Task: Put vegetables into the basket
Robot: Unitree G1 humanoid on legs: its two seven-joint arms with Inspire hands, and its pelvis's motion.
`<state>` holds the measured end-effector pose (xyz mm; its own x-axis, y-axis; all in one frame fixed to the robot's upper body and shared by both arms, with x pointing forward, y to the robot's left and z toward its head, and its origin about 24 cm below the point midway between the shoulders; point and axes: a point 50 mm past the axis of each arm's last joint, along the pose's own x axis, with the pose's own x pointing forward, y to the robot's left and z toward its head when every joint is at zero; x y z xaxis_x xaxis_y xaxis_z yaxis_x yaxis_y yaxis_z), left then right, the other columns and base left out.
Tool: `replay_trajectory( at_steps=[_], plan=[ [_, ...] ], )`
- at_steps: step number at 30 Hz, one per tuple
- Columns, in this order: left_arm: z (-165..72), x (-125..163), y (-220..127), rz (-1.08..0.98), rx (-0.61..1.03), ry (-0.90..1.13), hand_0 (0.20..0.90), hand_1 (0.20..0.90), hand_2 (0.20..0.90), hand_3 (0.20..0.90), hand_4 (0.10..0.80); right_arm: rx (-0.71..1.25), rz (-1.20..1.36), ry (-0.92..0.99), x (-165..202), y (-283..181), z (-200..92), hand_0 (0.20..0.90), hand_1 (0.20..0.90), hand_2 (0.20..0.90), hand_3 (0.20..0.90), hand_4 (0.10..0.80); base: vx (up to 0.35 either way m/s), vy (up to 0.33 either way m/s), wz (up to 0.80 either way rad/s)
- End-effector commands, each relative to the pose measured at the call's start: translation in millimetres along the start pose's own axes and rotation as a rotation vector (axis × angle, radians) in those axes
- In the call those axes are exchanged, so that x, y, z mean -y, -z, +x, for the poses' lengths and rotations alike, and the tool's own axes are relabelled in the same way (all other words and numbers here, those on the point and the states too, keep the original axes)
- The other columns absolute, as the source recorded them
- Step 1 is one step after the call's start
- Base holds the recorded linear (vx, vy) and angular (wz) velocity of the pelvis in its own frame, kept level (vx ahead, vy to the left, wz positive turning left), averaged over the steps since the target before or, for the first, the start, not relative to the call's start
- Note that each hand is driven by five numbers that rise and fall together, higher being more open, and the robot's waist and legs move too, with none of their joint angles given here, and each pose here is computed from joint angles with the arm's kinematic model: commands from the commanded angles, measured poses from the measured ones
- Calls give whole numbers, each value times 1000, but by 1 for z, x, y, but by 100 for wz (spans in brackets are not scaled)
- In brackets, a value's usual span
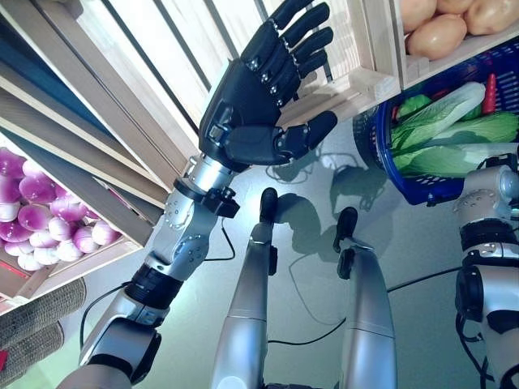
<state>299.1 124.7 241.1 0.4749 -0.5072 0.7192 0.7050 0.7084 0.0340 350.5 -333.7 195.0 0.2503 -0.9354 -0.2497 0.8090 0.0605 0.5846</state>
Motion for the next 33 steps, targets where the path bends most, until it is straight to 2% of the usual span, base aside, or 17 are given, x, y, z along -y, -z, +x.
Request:
replay_trajectory(
  at_steps=[1, 8, 14, 17, 24, 29, 33],
  plan=[
    [21, 28, -49, -2, 324, 163, 900, 900, 900, 900, 800, 239, -50, -49, 3, -46, 18, 900, 900, 900, 900, 800, 0, 0, 0],
    [12, 16, -36, -17, 214, 58, 900, 900, 900, 900, 800, 188, -23, -302, -2, -18, 0, 900, 900, 900, 900, 800, 3, 39, -3],
    [-2, 5, -6, -119, 77, -56, 900, 900, 900, 900, 800, 158, -107, -569, 3, 32, -50, 900, 900, 900, 900, 800, 14, 113, -15],
    [-18, 1, 17, -190, -30, -135, 900, 900, 900, 900, 800, 160, -214, -670, 29, 60, -69, 900, 900, 900, 900, 800, 172, 117, -14],
    [-57, 9, 52, -254, -187, -208, 900, 900, 900, 900, 800, 194, -512, -858, 96, 97, -85, 900, 900, 900, 900, 800, 189, 111, -2],
    [-109, 11, 89, -252, -472, -296, 900, 900, 900, 900, 800, 65, -851, -972, 161, 127, -81, 900, 900, 900, 900, 800, 219, 90, -22],
    [-159, 12, 114, -193, -729, -341, 900, 900, 900, 900, 800, -143, -1054, -986, 211, 149, -75, 900, 900, 900, 900, 800, 147, 64, -10]
  ],
)
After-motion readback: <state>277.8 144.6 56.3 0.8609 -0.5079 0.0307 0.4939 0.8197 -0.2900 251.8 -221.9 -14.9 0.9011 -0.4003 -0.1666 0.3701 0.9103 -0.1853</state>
